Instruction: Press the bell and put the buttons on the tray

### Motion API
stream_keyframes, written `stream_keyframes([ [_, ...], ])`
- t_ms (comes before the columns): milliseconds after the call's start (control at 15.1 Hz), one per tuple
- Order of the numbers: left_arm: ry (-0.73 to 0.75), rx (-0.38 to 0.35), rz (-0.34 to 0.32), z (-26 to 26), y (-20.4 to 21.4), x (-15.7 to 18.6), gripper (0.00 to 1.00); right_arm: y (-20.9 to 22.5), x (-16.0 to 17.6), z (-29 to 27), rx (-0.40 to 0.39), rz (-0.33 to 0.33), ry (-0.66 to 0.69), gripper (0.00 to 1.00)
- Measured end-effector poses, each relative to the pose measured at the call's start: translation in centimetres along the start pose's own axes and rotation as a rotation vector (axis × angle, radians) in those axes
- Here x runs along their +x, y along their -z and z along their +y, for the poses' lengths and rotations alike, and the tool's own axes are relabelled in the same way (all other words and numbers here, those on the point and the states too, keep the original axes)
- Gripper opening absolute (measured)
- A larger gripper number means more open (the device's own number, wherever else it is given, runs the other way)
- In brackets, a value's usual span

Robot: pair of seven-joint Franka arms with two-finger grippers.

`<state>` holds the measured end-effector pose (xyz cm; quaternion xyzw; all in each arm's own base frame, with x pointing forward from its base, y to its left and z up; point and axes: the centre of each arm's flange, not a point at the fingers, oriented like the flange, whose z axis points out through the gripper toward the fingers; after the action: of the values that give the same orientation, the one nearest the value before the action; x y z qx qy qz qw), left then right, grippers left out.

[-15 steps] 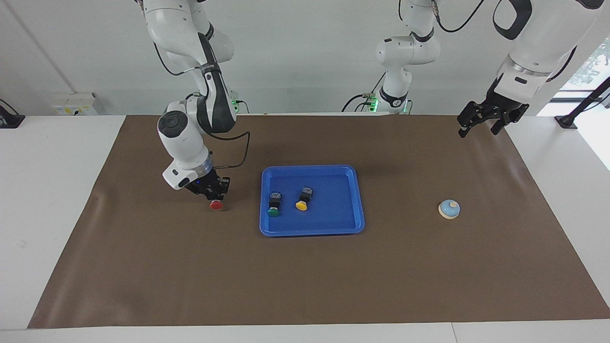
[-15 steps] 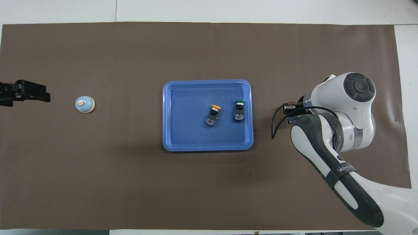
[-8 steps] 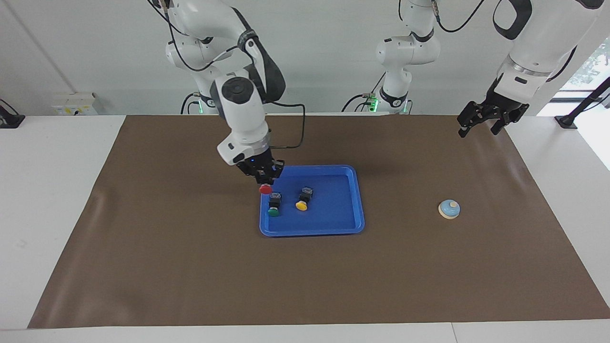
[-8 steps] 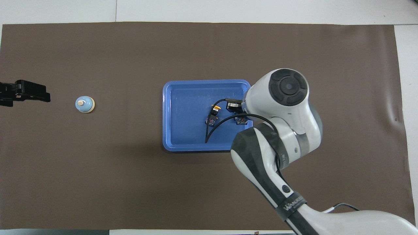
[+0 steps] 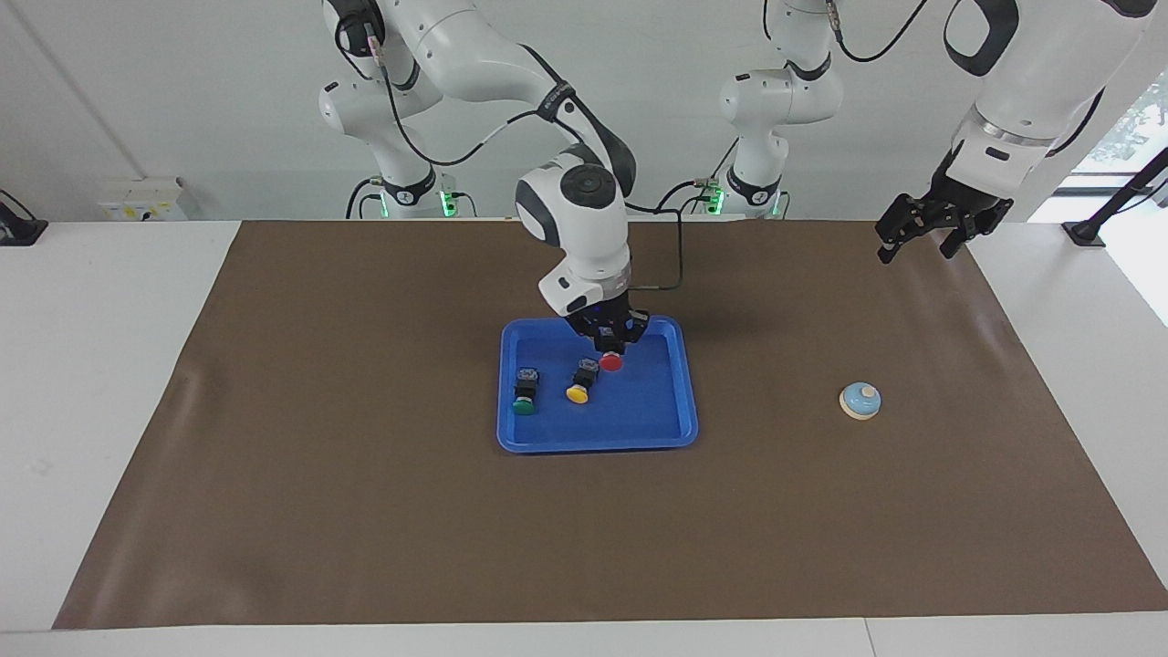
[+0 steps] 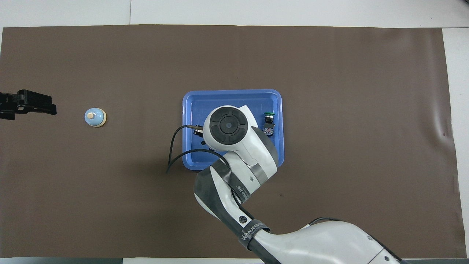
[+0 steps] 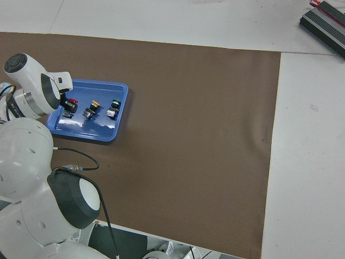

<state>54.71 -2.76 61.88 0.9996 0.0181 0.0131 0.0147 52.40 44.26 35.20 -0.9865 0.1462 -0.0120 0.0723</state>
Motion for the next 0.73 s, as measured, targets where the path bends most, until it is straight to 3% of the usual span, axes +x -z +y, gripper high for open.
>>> stream_keyframes([
  [199, 0.000, 0.000, 0.000, 0.0, 0.0, 0.0, 1.00, -1.5, -0.3, -0.7, 0.005, 0.002, -0.004, 0.40],
  [265, 0.000, 0.000, 0.000, 0.0, 0.0, 0.0, 1.00, -1.8, 0.0, -0.4, 0.001, 0.001, -0.009, 0.45],
  [597, 0.000, 0.000, 0.000, 0.0, 0.0, 0.0, 1.00, -0.7, 1.0, 0.0, -0.024, -0.004, -0.024, 0.94],
  [663, 0.000, 0.000, 0.000, 0.0, 0.0, 0.0, 1.00, 0.0, 1.6, 0.1, -0.024, -0.002, -0.031, 1.00],
  [729, 0.000, 0.000, 0.000, 0.0, 0.0, 0.0, 1.00, 0.9, 2.5, 0.6, -0.023, 0.004, -0.041, 1.00],
])
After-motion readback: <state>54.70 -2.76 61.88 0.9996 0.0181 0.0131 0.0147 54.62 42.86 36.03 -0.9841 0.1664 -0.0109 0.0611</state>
